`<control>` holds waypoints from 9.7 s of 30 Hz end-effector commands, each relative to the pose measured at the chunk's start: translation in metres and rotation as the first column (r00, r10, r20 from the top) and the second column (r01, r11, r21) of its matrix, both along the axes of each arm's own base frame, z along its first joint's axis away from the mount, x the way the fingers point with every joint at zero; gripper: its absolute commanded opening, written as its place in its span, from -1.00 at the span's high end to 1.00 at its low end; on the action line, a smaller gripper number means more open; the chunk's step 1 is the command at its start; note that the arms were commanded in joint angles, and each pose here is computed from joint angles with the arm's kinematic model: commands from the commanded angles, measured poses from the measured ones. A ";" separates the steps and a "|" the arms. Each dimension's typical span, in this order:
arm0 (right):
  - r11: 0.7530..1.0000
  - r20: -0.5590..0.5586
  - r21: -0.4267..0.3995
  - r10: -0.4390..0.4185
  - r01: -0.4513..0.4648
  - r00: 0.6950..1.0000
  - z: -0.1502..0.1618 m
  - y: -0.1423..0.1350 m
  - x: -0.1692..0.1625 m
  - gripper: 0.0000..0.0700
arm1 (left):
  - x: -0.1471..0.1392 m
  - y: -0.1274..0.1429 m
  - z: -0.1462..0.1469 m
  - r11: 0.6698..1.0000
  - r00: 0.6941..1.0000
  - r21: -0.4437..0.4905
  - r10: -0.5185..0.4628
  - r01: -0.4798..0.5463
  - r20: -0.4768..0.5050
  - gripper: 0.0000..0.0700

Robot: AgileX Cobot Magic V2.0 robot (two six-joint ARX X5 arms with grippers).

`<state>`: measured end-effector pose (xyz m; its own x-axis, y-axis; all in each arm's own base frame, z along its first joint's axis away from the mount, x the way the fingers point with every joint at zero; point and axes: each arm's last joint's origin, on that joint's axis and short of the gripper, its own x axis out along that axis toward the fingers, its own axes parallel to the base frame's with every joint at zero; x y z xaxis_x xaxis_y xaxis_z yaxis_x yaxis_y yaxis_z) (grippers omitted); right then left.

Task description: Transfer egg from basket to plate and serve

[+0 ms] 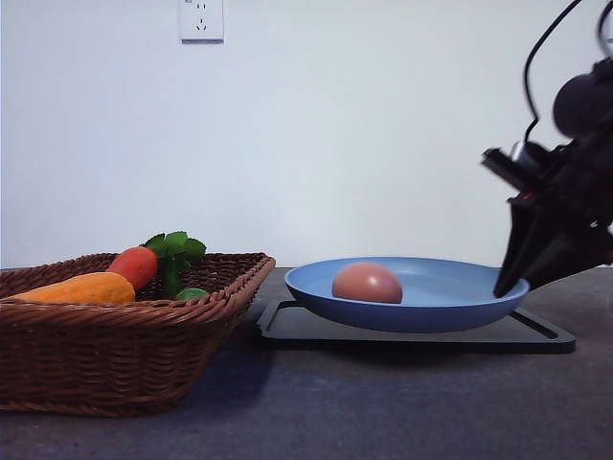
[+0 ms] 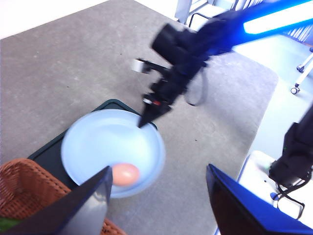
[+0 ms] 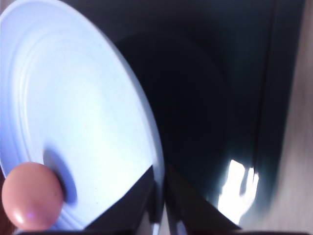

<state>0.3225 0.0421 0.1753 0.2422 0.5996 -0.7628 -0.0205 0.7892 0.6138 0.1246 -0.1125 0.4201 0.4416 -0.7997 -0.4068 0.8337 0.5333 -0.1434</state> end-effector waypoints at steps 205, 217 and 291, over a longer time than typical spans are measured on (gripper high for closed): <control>0.894 0.922 -0.203 0.037 0.399 0.385 -0.024 -0.033 -0.227 1.00 | -0.029 0.111 -0.272 0.540 0.500 -0.121 0.828 -0.833 0.256 1.00; 0.894 0.922 -0.203 0.037 0.399 0.385 -0.024 -0.033 -0.227 1.00 | -0.029 0.111 -0.272 0.540 0.500 -0.121 0.828 -0.833 0.256 1.00; 0.894 0.922 -0.203 0.037 0.399 0.385 -0.024 -0.033 -0.227 1.00 | -0.029 0.111 -0.272 0.540 0.500 -0.121 0.828 -0.833 0.256 1.00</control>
